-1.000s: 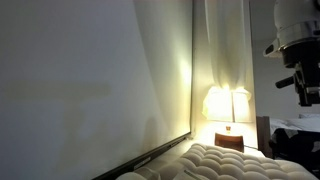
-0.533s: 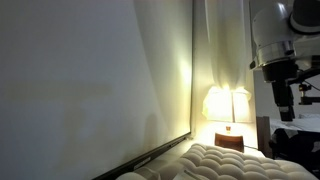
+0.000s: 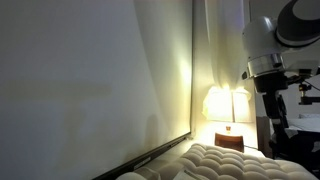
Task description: Move the white cushion away from you
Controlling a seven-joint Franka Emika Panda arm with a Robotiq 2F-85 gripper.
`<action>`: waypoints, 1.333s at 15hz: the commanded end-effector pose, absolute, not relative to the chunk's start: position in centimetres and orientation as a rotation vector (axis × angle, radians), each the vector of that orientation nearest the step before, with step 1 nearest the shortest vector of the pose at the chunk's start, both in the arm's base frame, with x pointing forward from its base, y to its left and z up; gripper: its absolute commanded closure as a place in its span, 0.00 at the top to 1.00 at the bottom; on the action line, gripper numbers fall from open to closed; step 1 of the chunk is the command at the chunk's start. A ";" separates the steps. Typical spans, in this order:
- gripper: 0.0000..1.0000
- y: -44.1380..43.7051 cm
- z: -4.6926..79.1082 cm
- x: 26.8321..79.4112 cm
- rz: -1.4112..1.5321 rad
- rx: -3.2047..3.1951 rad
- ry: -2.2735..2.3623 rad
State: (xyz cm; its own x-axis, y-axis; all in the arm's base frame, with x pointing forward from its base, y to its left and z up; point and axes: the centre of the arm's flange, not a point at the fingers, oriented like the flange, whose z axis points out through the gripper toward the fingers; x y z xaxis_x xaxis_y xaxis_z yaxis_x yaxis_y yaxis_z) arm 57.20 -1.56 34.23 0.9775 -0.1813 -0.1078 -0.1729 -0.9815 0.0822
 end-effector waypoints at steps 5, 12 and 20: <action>1.00 -2.0 31.8 55.1 -0.396 2.961 -0.254; 1.00 -1.6 27.2 56.9 -0.292 2.996 -0.173; 0.66 -1.1 25.5 58.6 -0.119 3.020 -0.163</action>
